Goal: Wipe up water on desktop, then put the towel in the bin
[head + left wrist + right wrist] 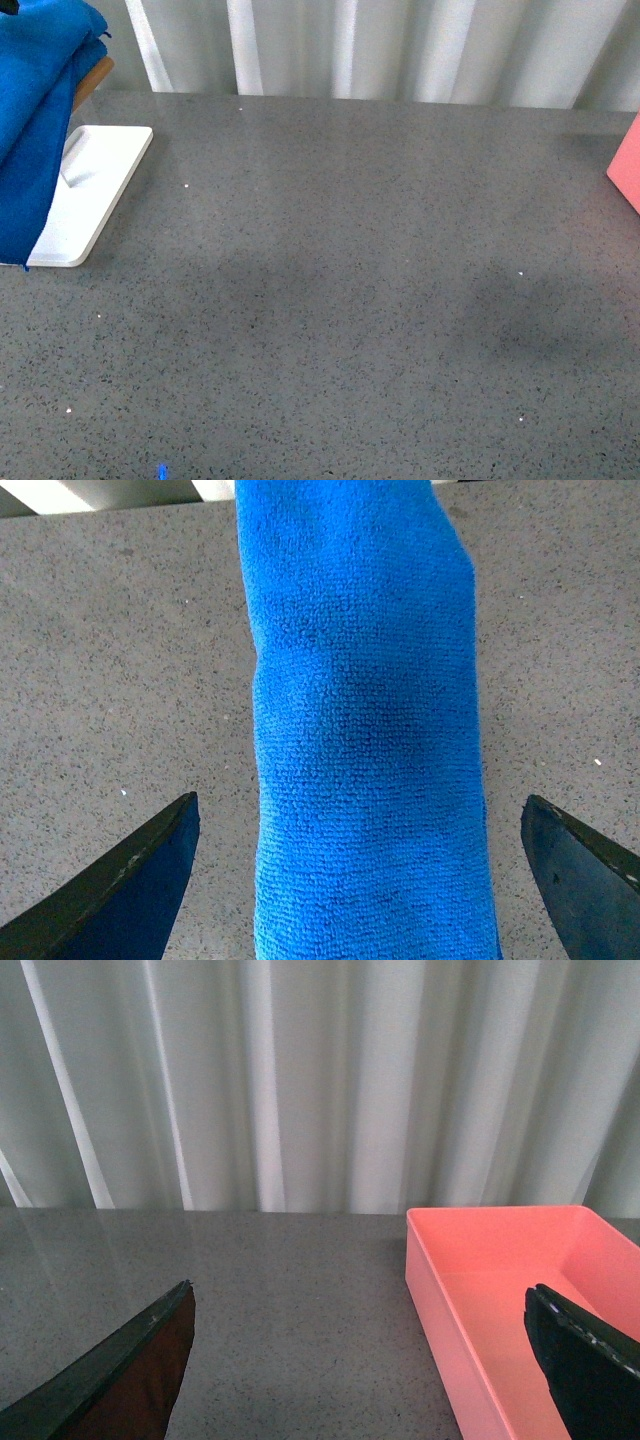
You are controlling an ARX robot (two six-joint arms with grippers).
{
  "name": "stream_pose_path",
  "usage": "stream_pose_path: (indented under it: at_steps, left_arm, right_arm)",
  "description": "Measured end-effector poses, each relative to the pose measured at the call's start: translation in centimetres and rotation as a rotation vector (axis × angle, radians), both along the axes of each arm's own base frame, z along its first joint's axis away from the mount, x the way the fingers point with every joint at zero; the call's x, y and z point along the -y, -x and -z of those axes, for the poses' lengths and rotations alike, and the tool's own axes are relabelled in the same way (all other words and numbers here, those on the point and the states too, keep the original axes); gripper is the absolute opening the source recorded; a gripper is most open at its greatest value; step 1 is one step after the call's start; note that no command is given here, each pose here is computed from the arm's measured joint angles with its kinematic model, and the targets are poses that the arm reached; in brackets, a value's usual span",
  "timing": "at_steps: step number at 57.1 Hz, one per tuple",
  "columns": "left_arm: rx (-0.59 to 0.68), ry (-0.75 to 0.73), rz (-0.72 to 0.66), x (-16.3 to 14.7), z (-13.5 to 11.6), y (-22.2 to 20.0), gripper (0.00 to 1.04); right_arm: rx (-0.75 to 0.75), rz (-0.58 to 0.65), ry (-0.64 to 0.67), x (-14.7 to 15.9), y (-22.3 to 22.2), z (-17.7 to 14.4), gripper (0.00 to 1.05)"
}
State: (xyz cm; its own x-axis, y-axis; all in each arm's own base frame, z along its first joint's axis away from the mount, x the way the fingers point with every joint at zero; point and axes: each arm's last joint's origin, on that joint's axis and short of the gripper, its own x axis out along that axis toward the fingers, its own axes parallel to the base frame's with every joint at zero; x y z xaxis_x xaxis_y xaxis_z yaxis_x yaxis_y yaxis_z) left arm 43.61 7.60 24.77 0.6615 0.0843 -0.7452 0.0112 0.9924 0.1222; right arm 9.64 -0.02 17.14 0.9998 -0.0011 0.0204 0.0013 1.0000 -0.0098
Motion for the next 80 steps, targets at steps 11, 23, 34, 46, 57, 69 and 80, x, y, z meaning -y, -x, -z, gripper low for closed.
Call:
stream_pose_path:
  at_steps: [11, 23, 34, 46, 57, 69, 80]
  left_arm:
    - [-0.023, 0.022, -0.034, -0.4, 1.3, -0.9, 0.98]
    - [-0.005, 0.016, -0.046, -0.5, 2.5, -1.6, 0.98]
    - [-0.013, -0.008, -0.046, -0.4, 3.7, -1.7, 0.98]
    - [-0.032, -0.056, -0.029, 0.0, 5.5, -1.9, 0.98]
    - [-0.033, -0.067, -0.018, 0.3, 5.8, -2.0, 0.89]
    - [-0.035, -0.068, -0.007, 0.6, 5.9, -1.9, 0.55]
    - [-0.033, -0.075, 0.0, 0.5, 5.9, -1.9, 0.26]
  right_arm:
    - [0.0, 0.0, 0.0, 0.0, 0.0, 0.0, 0.98]
    - [0.0, 0.0, 0.0, 0.0, 0.0, 0.0, 0.98]
    - [0.0, 0.0, 0.0, 0.0, 0.0, 0.0, 0.98]
    - [0.0, 0.0, 0.0, 0.0, 0.0, 0.0, 0.98]
    - [0.0, 0.0, 0.0, 0.0, 0.0, 0.0, 0.98]
    - [0.0, 0.0, 0.0, 0.0, 0.0, 0.0, 0.98]
    - [0.0, 0.0, 0.0, 0.0, 0.0, 0.0, 0.98]
